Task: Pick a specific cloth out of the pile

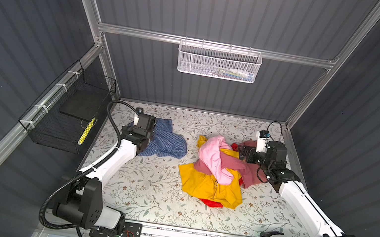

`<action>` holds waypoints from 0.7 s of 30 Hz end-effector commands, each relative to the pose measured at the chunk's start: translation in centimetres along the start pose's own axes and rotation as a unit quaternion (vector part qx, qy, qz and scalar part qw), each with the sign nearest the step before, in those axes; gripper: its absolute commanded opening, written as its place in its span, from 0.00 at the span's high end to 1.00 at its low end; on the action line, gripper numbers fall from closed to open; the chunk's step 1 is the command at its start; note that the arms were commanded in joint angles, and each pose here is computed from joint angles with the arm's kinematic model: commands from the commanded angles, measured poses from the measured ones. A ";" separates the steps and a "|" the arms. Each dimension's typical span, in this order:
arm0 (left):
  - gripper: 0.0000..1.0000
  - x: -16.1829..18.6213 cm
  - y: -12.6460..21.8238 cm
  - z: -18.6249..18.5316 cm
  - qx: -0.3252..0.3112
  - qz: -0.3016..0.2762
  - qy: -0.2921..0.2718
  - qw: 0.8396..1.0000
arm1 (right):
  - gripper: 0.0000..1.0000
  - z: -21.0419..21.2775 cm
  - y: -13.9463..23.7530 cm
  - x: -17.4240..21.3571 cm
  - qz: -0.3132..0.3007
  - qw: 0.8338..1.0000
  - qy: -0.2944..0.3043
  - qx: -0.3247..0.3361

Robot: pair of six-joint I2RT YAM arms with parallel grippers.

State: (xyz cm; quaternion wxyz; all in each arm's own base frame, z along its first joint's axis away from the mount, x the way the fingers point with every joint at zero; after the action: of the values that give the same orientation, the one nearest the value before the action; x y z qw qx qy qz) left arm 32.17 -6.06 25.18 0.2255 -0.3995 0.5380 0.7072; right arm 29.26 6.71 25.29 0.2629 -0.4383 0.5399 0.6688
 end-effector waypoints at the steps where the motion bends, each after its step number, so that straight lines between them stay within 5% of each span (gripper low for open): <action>1: 0.01 -0.8 1.2 -4.7 0.105 -0.025 -0.135 0.985 | 0.01 -0.1 0.4 -0.3 -0.005 1.000 0.001 0.004; 5: 0.00 1.5 0.6 -10.6 0.161 0.009 -0.270 0.949 | 0.01 -0.1 0.3 -0.3 -0.005 1.000 0.000 0.000; 11: 0.00 5.2 -2.6 -14.2 0.223 0.096 -0.349 0.905 | 0.01 0.0 0.6 -0.3 0.002 1.000 0.009 0.000; 21: 0.00 8.3 -7.1 -14.8 0.198 0.183 -0.386 0.882 | 0.01 -0.1 0.9 0.0 0.010 1.000 0.015 0.009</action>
State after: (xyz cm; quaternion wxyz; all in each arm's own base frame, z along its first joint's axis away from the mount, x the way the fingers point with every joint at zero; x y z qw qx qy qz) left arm 36.91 -19.21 13.55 0.3731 0.0337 0.5941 0.7119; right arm 28.77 6.58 25.15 0.2499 -0.4357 0.5490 0.6681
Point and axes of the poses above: each gripper's point midway between its finger pads, its own y axis back along the fingers, its own z axis along the line the jaws close on, x = y × z, the point moved 10 cm from there along y, back along the fingers, and after that the axes turned 9 degrees about y, right-handed, at the moved point
